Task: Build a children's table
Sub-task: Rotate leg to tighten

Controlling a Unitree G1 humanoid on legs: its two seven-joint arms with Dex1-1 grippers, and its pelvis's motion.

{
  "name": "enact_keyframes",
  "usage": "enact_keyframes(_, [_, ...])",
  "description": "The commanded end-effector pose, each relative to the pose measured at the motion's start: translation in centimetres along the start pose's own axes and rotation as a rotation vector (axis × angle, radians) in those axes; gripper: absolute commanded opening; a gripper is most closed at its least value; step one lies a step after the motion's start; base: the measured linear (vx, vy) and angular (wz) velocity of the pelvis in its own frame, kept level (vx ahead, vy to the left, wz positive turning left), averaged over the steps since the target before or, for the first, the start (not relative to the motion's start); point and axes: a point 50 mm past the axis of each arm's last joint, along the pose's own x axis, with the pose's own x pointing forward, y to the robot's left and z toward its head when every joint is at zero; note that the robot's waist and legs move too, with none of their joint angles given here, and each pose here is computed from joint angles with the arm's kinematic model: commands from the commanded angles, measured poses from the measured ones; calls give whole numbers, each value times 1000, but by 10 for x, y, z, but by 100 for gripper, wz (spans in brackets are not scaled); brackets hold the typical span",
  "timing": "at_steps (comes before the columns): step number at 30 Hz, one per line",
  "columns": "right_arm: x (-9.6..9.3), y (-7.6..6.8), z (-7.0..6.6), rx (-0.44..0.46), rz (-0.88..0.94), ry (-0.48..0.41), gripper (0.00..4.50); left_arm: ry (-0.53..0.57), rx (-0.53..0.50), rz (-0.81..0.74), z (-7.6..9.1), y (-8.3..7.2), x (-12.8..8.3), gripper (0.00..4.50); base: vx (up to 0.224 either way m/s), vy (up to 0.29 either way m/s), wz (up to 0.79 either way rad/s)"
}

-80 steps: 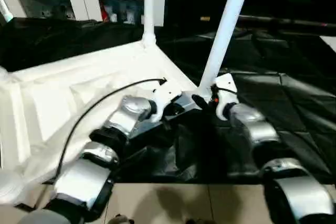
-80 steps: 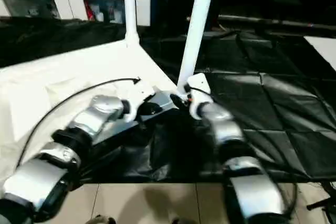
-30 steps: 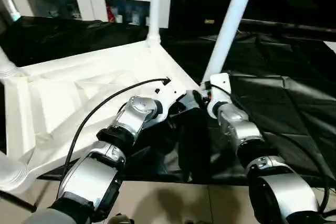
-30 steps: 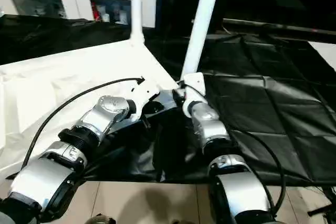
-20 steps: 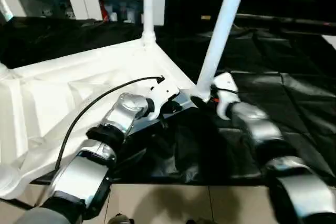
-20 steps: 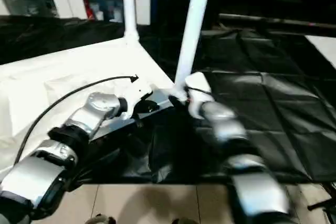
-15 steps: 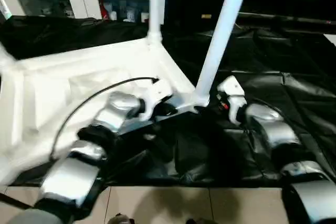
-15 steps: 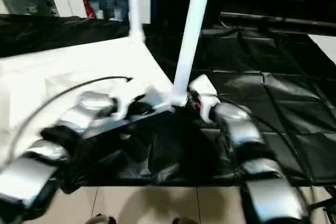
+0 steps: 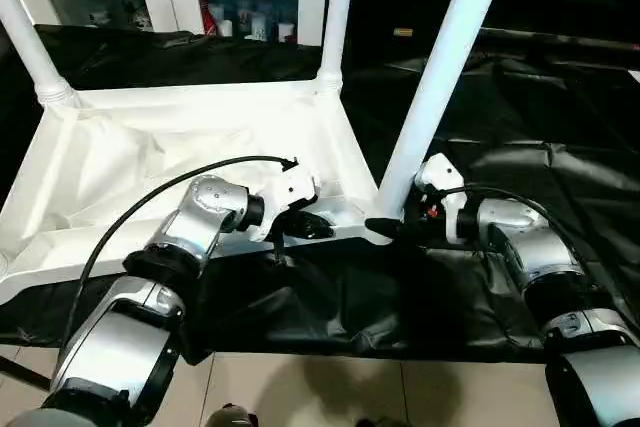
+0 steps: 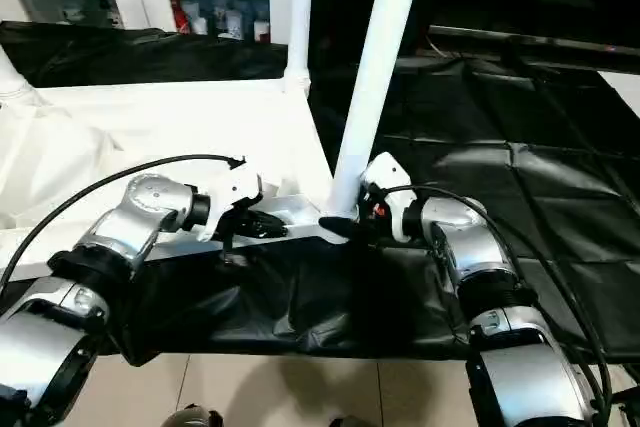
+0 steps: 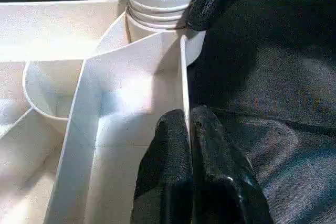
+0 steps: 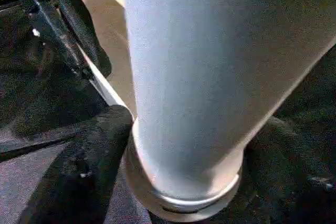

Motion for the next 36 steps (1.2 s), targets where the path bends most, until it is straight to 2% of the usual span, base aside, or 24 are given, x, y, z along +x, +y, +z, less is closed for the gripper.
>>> enact_keyframes(1, [-1,-1,3,3,11,-4,306,9,-41,-42,-10,-8,5,0,0,0,0])
enact_keyframes(6, [3,2,0,34,11,-13,279,17,-48,-30,-11,-8,5,0,0,0,0])
enact_keyframes(11, [17,5,-16,145,-153,11,275,31,-86,100,-10,0,10,0,0,0,0])
enact_keyframes(13, [29,7,-25,248,-317,22,274,50,-112,201,-7,5,20,0,0,0,0])
enact_keyframes(15, [33,8,-28,281,-370,25,274,50,-127,232,-4,6,25,0,0,0,0])
enact_keyframes(16, [41,9,-33,349,-500,43,274,45,-164,306,1,9,35,0,0,0,0])
enact_keyframes(17, [45,11,-35,378,-558,55,274,44,-177,336,5,9,40,0,0,0,0])
enact_keyframes(19, [58,15,-32,432,-641,57,273,37,-192,377,13,7,53,0,0,0,0])
enact_keyframes(20, [69,19,-26,468,-687,48,273,28,-197,395,20,5,63,0,0,0,0])
enact_keyframes(21, [69,19,-26,468,-687,48,273,28,-197,395,20,5,63,0,0,0,0])
enact_keyframes(22, [77,22,-20,477,-711,43,273,24,-196,403,25,3,69,0,0,0,0])
enact_keyframes(25, [86,25,-10,426,-712,40,273,19,-189,405,28,1,74,0,0,0,0])
enact_keyframes(26, [84,21,-5,405,-714,14,329,10,-181,398,29,1,74,0,0,0,0])
enact_keyframes(30, [82,17,0,372,-719,-7,353,3,-173,385,27,1,72,0,0,0,0])
enact_keyframes(31, [79,14,3,316,-676,-24,369,-2,-162,375,25,3,67,0,0,0,0])
enact_keyframes(33, [75,11,5,264,-647,-33,369,-5,-151,358,23,5,62,0,0,0,0])
enact_keyframes(34, [68,7,5,204,-614,-27,369,-14,-136,339,21,6,56,0,0,0,0])
enact_keyframes(36, [59,3,7,158,-555,-28,369,-10,-118,307,17,7,49,0,0,0,0])
